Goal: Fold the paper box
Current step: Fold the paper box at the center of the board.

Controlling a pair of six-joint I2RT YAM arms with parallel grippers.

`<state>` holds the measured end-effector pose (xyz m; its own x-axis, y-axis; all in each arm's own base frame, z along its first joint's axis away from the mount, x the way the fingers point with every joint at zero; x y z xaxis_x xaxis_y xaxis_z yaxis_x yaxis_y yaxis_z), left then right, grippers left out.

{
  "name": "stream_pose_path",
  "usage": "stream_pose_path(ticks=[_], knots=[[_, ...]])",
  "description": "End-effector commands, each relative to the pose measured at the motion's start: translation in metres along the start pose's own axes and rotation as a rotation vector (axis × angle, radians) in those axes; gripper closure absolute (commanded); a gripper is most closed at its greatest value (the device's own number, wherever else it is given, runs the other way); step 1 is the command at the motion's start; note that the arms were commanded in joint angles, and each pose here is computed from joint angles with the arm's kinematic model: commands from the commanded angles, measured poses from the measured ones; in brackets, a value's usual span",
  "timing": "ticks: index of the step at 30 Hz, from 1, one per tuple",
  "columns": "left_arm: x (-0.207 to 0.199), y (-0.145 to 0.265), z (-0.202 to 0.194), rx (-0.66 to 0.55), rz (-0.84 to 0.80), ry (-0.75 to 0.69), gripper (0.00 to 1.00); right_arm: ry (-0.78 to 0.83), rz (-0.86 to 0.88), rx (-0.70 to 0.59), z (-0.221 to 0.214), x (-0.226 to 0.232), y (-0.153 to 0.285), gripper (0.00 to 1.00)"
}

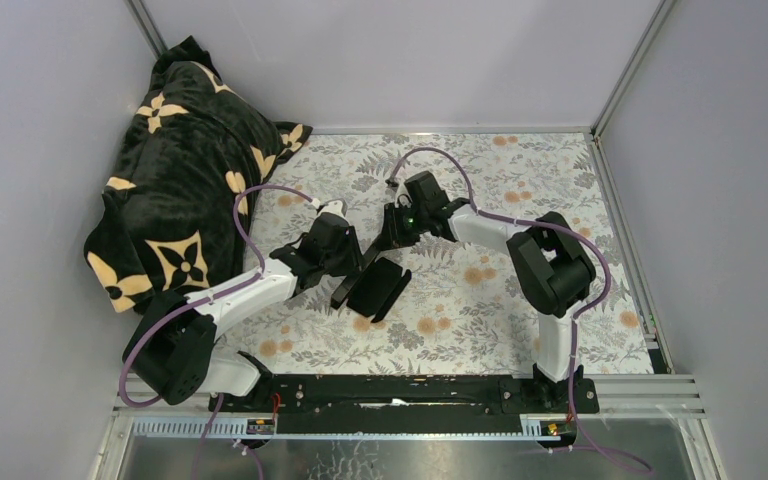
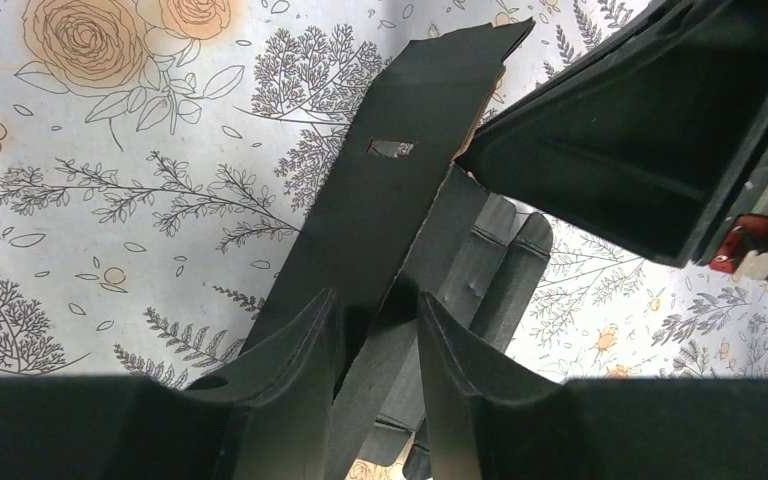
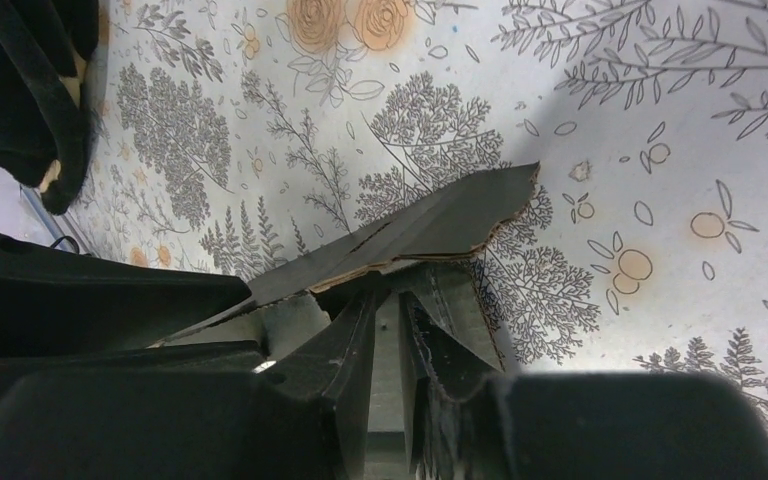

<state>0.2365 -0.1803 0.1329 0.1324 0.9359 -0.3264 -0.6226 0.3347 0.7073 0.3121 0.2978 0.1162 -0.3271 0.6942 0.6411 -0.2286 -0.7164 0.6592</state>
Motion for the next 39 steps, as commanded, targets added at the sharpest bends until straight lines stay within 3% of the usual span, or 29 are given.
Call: stream_pose_path(ticks=[1,19,26,39], knots=[[0.007,-0.001,-0.003,-0.002,0.023,-0.013,0.60,-0.018,0.053,0.042,-0.016,0.008,-0.007,0.78],[0.012,-0.001,-0.002,-0.006,0.037,-0.018,0.60,0.003,0.001,0.007,-0.007,0.013,0.007,0.74],[0.017,0.002,0.002,-0.015,0.038,-0.005,0.59,0.008,-0.017,-0.022,0.006,0.012,0.017,0.70],[0.027,-0.001,0.002,-0.006,0.067,0.028,0.58,-0.010,0.040,-0.066,0.040,-0.010,0.014,0.70]])
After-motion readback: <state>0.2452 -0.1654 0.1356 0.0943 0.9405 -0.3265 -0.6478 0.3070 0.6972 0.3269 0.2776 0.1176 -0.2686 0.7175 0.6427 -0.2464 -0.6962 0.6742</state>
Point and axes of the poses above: each gripper's point midway between its finger pads, its own y axis back along the fingers, its own x axis along the line the jaws close on, z = x × y, the point moved 8 cm from there along y, back along the fingers, and after that the axes turned 6 degrees about -y, right-handed, at the moved point
